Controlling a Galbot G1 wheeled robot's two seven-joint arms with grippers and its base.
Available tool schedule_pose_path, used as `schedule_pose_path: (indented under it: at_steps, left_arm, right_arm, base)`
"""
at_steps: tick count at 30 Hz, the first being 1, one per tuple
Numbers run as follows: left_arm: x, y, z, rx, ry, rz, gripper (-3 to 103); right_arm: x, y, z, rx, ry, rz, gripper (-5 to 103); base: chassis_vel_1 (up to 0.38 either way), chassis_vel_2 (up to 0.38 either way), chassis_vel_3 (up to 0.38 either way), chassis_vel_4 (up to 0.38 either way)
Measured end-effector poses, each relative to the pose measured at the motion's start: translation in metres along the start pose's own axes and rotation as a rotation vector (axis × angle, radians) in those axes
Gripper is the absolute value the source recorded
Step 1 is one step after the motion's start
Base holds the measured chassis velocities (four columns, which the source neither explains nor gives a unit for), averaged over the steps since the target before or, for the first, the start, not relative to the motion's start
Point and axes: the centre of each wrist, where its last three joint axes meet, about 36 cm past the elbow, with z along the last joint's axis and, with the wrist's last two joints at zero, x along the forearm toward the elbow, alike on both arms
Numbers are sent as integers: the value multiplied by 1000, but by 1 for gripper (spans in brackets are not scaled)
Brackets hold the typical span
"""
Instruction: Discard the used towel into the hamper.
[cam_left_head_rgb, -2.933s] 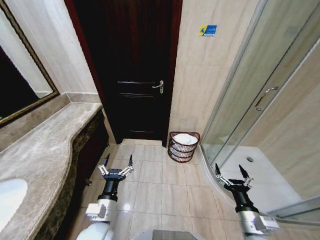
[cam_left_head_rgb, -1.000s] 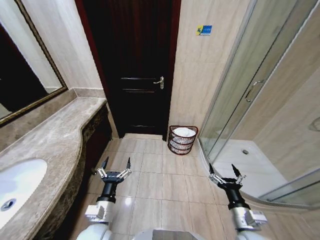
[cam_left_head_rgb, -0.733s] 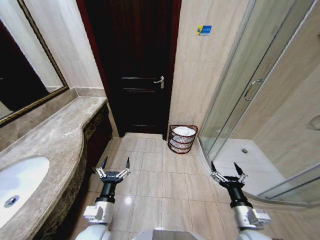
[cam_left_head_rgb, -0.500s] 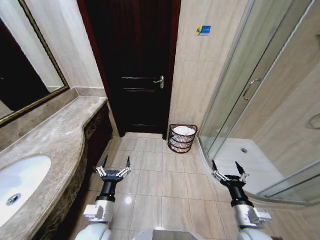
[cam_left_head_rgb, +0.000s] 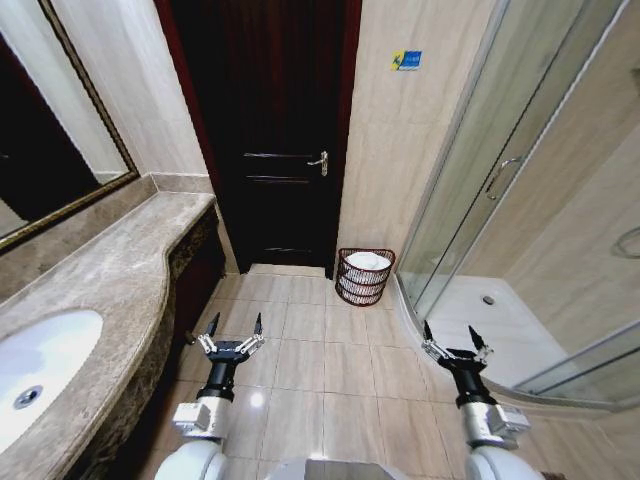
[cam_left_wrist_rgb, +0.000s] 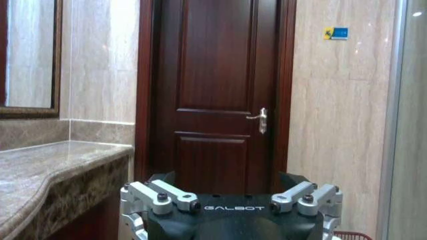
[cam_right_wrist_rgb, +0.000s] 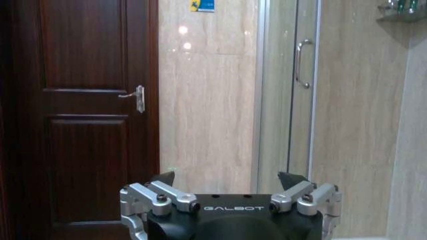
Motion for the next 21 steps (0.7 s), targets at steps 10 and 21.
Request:
schedule_pose_path:
  at_steps: [10, 21]
  left_arm:
    - [-6, -3, 0, 5, -1, 3, 100]
    - [-5, -3, 0, 4, 0, 3, 100]
  right_arm:
    - [-6, 0, 2, -13, 9, -4, 100]
    - [-5, 0, 2, -13, 10, -6, 100]
  base:
    - [0, 0, 0, 0]
    - [0, 0, 0, 0]
